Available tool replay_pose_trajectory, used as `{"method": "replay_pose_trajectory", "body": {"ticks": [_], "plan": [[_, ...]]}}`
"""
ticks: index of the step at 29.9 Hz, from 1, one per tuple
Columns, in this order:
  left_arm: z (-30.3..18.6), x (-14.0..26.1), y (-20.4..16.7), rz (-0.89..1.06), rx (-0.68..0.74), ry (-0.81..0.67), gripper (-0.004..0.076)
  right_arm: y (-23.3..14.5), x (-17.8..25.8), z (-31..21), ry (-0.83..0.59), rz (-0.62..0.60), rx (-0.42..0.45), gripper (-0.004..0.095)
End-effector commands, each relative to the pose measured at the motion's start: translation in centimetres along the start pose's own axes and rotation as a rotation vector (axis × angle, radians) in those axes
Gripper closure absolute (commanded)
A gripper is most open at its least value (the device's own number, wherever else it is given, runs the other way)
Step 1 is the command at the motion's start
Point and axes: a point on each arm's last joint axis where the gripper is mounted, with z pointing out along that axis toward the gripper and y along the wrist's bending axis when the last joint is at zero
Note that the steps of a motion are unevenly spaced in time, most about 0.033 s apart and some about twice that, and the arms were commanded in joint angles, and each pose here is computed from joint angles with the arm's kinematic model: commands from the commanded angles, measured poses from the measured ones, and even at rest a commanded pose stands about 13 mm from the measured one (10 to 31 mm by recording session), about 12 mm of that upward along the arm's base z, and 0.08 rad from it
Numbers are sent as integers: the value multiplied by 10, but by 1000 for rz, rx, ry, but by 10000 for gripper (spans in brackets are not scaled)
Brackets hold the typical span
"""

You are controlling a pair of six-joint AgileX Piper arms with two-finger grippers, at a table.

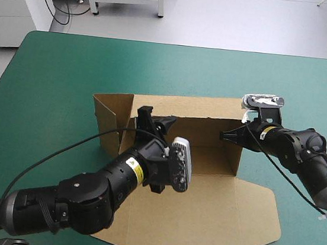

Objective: Fold the box

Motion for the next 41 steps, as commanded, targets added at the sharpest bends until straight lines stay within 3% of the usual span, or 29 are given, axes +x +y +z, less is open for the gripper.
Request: {"method": "replay_pose_trajectory", "body": {"ticks": [1, 5, 11, 23, 32, 41], "plan": [[-16, -2, 46, -93, -85, -49, 285, 3, -8, -17, 35, 14, -9, 928], [-13, 15, 76, -206, -17, 7, 297, 2, -19, -29, 31, -2, 22, 929], [0, 52, 105, -391, 87, 56, 412, -13, -40, -26, 118, 30, 73, 929], [-11, 114, 131, -752, -13, 81, 706, -40, -79, 54, 336, -26, 112, 930], [-43, 153, 57, -838, -45, 78, 731, -47, -79, 111, 431, -55, 106, 929], [-99, 181, -26, -945, -72, -2, 731, -49, -76, 130, 438, -75, 108, 930]]}}
